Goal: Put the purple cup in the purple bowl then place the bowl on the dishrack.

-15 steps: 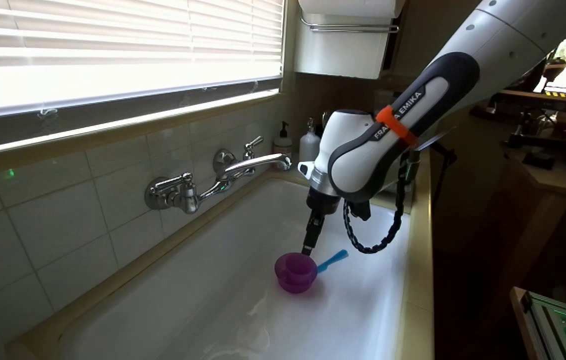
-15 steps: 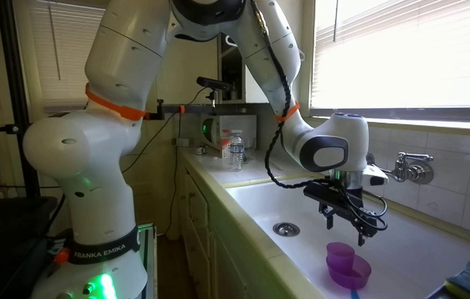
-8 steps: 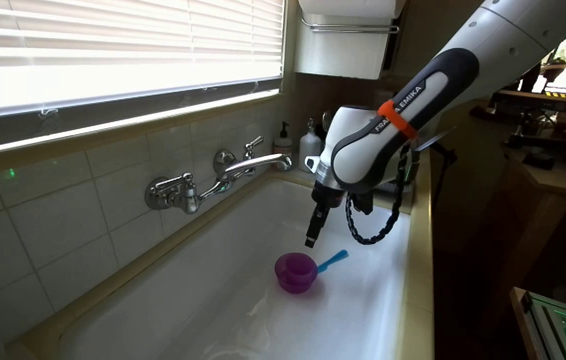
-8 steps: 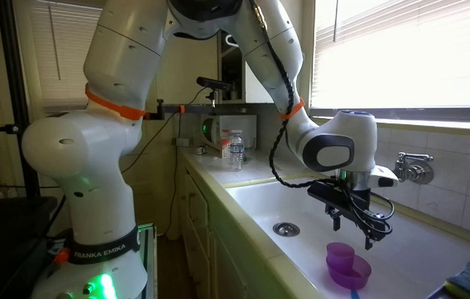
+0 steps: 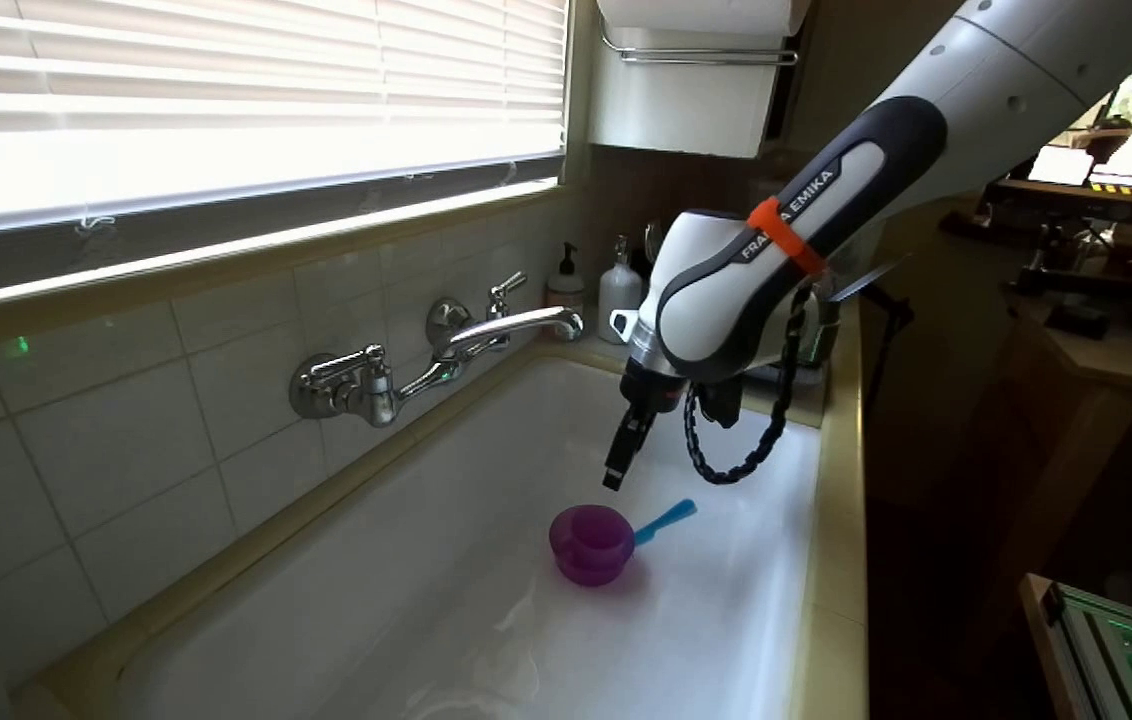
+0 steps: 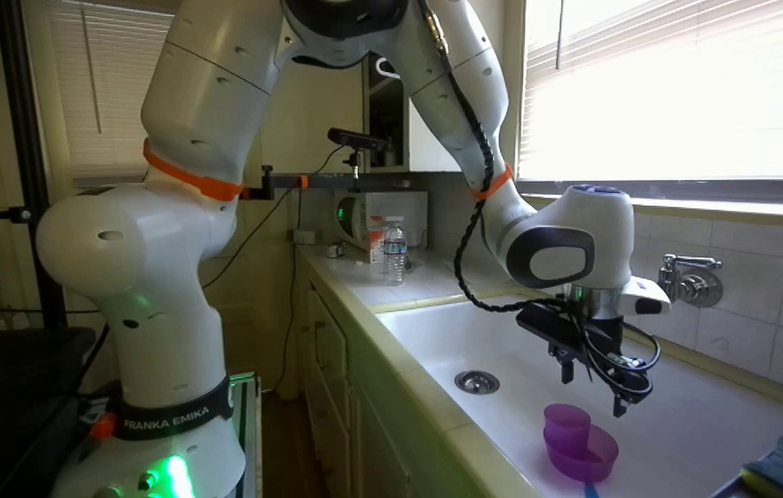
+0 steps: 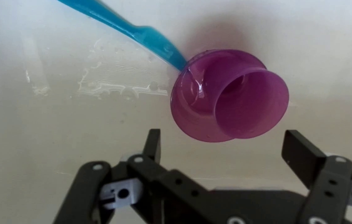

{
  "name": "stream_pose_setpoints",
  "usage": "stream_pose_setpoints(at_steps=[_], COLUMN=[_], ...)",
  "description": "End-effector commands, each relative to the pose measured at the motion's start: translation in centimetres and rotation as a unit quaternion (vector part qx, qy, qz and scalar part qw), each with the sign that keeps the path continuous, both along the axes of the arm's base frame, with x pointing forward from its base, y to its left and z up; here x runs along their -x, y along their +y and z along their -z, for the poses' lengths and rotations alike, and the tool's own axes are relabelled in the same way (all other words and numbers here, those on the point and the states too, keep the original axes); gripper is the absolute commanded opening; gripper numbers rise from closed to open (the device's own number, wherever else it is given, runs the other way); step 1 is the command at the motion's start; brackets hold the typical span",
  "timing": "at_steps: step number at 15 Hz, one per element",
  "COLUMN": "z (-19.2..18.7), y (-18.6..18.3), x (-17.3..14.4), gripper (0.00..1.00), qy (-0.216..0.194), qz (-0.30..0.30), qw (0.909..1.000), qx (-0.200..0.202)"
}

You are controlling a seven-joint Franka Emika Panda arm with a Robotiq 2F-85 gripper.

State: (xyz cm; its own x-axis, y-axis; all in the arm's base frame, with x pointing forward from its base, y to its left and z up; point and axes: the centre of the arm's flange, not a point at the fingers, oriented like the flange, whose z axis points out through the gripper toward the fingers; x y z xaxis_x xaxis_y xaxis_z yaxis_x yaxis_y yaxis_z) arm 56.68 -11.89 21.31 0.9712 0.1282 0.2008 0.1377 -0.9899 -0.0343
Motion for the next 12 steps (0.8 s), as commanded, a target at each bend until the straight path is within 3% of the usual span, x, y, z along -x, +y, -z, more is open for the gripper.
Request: stream_pose_setpoints(at_steps=[1, 5, 12], z=[1.6, 3.5, 7.0], y=[-1.8, -3.6, -5.9], x=[-2.0, -3.4, -3.6], gripper=[1.00, 1.00, 1.00], qy=[-0.034, -0.041, -0.004], qz=[0.067, 0.095, 0.100], qw=[0.9966, 0.9936, 0.9941], qx=[-0.032, -0.044, -0.042])
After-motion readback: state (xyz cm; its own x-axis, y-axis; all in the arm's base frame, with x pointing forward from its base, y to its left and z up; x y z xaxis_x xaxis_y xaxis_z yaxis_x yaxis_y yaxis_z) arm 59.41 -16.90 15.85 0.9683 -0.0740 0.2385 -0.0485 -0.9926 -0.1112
